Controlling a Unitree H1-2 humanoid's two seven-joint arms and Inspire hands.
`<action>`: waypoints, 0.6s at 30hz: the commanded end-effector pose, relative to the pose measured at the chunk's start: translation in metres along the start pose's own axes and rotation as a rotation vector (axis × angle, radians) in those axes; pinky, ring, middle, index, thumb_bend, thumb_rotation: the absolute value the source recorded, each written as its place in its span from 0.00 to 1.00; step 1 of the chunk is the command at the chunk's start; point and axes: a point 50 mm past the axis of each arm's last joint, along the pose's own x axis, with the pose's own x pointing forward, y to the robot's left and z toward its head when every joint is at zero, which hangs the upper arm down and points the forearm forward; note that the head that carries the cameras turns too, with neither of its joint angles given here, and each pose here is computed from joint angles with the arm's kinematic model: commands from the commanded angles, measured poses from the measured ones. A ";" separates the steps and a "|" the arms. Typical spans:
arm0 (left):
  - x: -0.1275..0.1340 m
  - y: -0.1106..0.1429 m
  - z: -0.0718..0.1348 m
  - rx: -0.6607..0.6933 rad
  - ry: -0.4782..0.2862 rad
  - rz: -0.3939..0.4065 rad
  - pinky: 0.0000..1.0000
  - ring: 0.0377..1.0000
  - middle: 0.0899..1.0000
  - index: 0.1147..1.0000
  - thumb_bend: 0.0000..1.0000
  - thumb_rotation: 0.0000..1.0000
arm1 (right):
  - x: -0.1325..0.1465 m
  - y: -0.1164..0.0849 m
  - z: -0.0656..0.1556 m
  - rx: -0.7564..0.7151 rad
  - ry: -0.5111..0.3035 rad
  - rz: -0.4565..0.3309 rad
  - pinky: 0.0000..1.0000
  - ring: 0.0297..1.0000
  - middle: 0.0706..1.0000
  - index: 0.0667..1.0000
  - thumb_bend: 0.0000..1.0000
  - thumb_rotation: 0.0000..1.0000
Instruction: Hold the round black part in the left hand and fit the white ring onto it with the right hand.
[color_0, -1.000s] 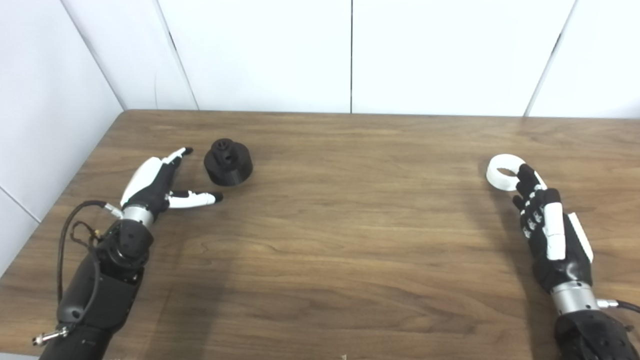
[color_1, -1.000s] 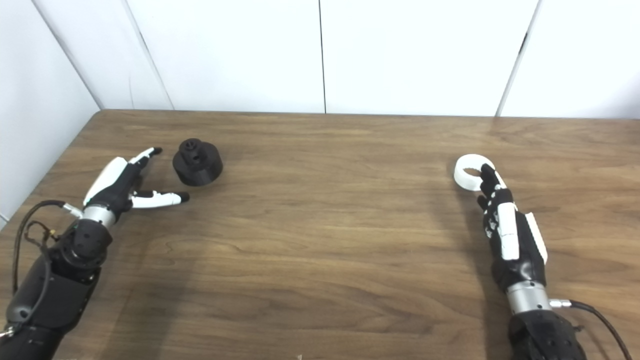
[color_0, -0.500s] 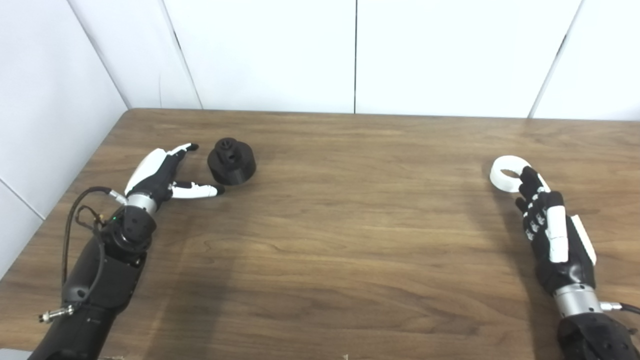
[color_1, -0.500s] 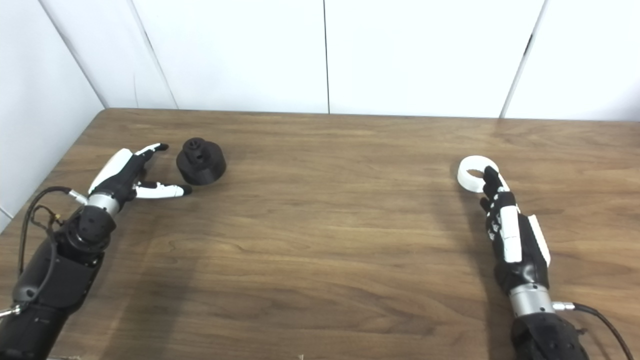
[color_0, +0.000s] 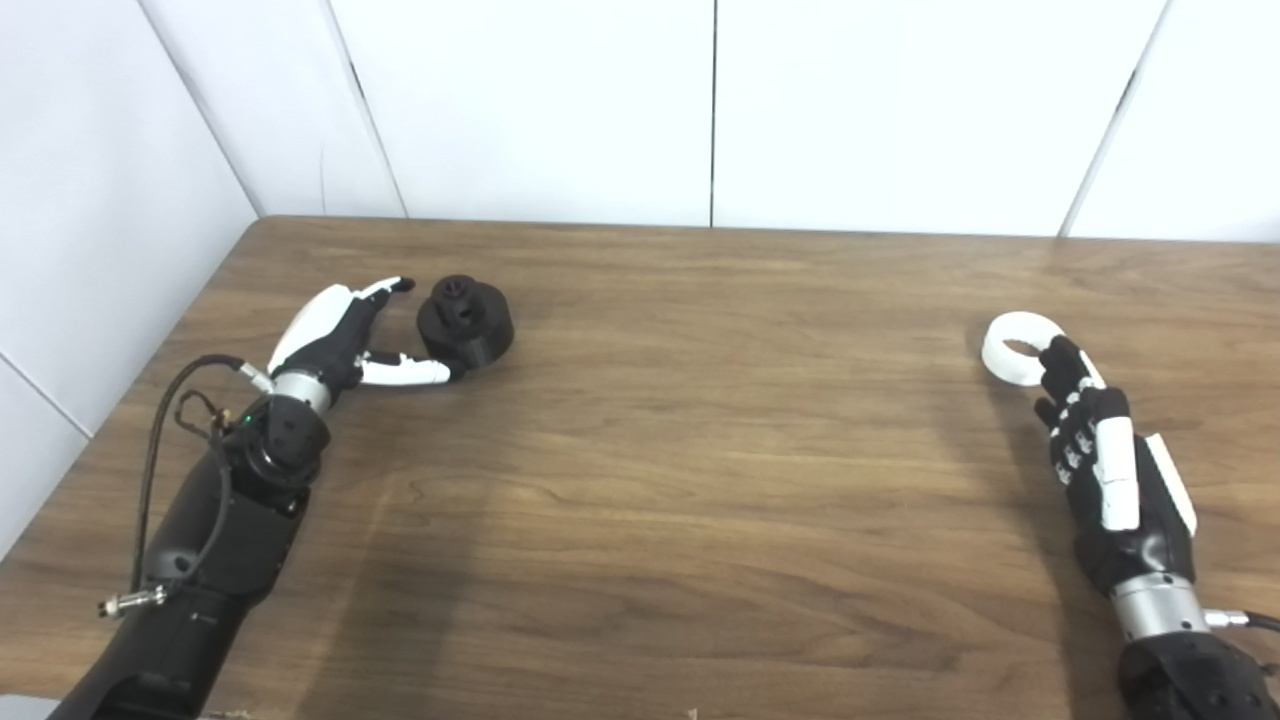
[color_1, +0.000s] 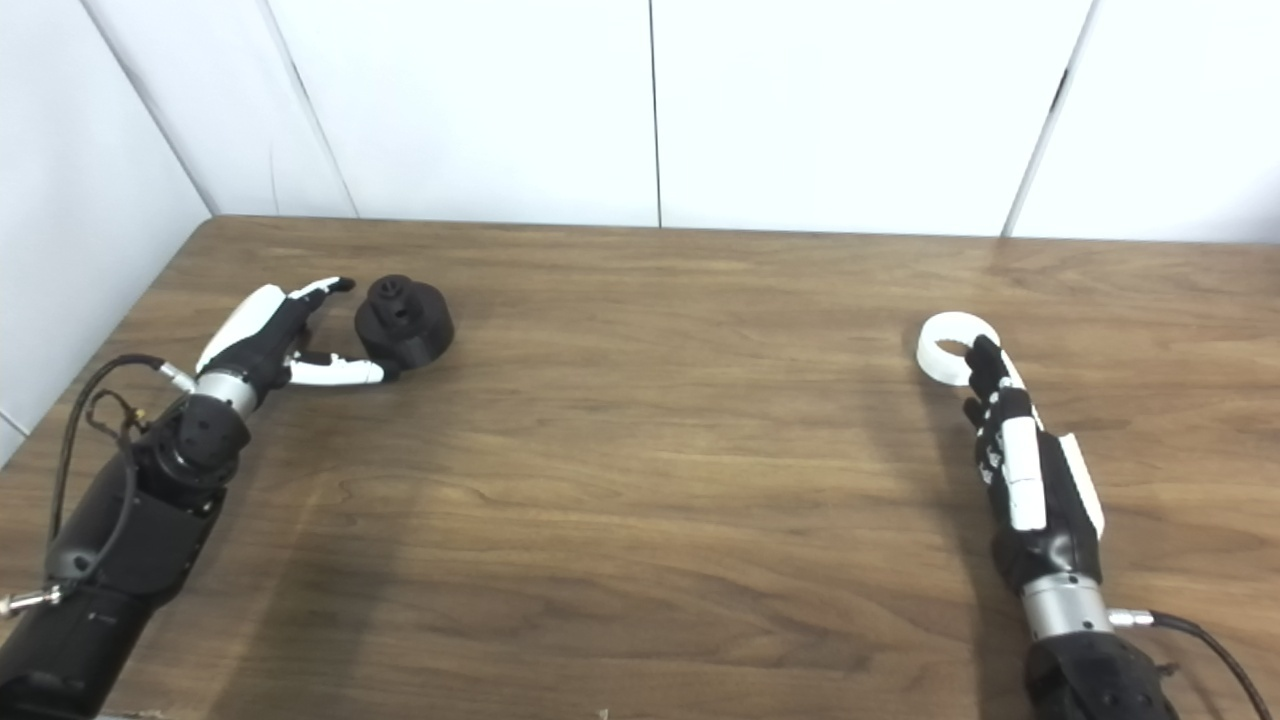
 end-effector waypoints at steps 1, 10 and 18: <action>0.012 0.022 0.023 0.015 -0.080 0.073 0.91 1.00 0.96 0.89 0.96 0.37 | -0.007 -0.001 -0.003 0.004 -0.012 -0.010 1.00 1.00 0.97 0.97 0.66 1.00; 0.020 0.017 0.032 0.036 -0.097 0.066 0.91 0.99 0.95 0.88 0.98 0.39 | -0.008 -0.002 -0.005 0.007 -0.010 -0.014 1.00 1.00 0.97 0.97 0.67 1.00; 0.020 0.013 0.035 0.015 -0.124 0.063 0.90 1.00 0.95 0.85 0.96 0.35 | -0.009 -0.002 -0.006 0.005 -0.008 -0.013 1.00 1.00 0.96 0.97 0.67 1.00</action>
